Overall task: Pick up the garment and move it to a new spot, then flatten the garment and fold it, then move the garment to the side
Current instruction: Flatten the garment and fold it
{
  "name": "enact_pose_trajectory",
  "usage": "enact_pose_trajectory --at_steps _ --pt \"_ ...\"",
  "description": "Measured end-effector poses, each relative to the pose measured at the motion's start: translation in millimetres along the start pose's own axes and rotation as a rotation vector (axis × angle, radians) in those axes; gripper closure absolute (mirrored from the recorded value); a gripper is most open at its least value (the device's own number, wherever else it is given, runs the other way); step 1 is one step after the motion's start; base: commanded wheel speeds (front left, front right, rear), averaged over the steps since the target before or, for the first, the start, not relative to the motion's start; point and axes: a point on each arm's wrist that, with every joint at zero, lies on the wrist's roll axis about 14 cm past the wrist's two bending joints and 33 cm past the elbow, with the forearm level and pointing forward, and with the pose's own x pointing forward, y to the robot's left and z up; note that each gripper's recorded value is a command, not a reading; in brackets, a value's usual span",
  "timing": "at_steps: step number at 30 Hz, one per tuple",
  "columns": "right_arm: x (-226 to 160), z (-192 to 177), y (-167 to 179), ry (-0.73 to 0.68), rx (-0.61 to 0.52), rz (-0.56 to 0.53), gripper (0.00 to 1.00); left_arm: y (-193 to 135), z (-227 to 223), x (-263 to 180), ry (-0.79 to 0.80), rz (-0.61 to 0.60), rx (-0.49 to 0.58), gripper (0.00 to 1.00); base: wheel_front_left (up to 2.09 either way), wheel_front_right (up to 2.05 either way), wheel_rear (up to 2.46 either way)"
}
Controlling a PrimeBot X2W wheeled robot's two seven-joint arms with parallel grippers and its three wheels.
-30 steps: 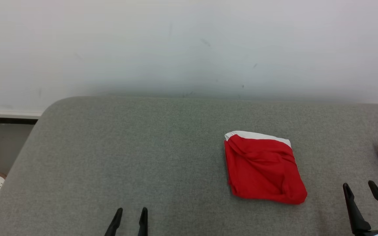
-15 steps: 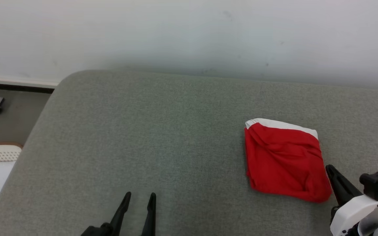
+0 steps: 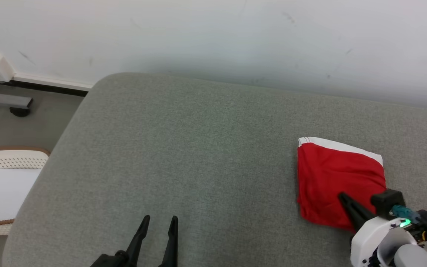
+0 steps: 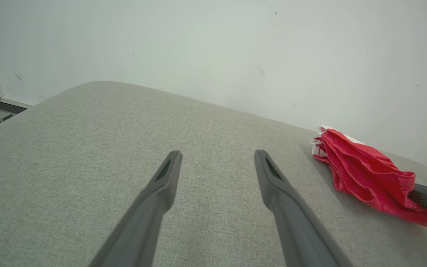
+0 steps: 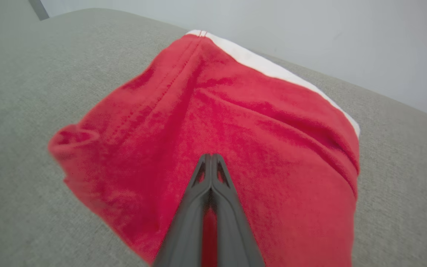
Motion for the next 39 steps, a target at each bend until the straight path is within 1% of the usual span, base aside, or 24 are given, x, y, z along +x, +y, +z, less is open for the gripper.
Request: enact_pose_trajectory --at_steps 7,11,16,20,21,22,23,24,25,34,39 --pt "-5 -21 44 0.084 -0.048 0.126 1.0 2 3 -5 -0.011 0.013 -0.003 0.0 0.0 0.0 0.0" --pt "-12 -30 54 0.11 -0.061 0.153 1.0 0 2 -7 -0.009 0.005 -0.012 0.0 0.0 0.0 0.0" --pt "-17 -16 55 0.028 -0.043 0.144 1.0 -4 6 -6 -0.021 -0.009 -0.015 0.0 0.0 0.0 0.0" --pt "-26 6 45 -0.08 -0.015 0.101 1.0 -3 8 -9 -0.032 -0.011 -0.015 0.0 0.0 0.0 0.0" --pt "-31 9 41 -0.102 -0.006 0.086 0.87 -3 9 -10 -0.035 -0.01 -0.011 0.0 0.0 0.0 0.0" --pt "-35 12 35 -0.127 0.005 0.067 0.67 -3 10 -10 -0.037 -0.012 -0.006 0.0 0.0 0.0 0.0" --pt "-40 15 29 -0.148 0.016 0.045 0.52 -2 11 -10 -0.041 -0.013 -0.004 0.0 0.0 0.0 0.0" --pt "-45 17 23 -0.168 0.025 0.023 0.11 -3 12 -10 -0.044 -0.019 -0.001 0.0 0.0 0.0 0.0" --pt "-50 20 17 -0.186 0.031 0.003 0.0 -4 12 -10 -0.045 -0.024 0.001 0.0 0.0 0.0 0.0" --pt "-109 35 -41 -0.364 0.126 -0.226 0.0 -6 11 -8 -0.045 -0.055 0.043 0.0 0.0 0.0 0.0" --pt "-142 22 -59 -0.399 0.143 -0.344 0.0 -10 6 -10 -0.03 -0.08 0.056 0.0 0.0 0.0 0.0"
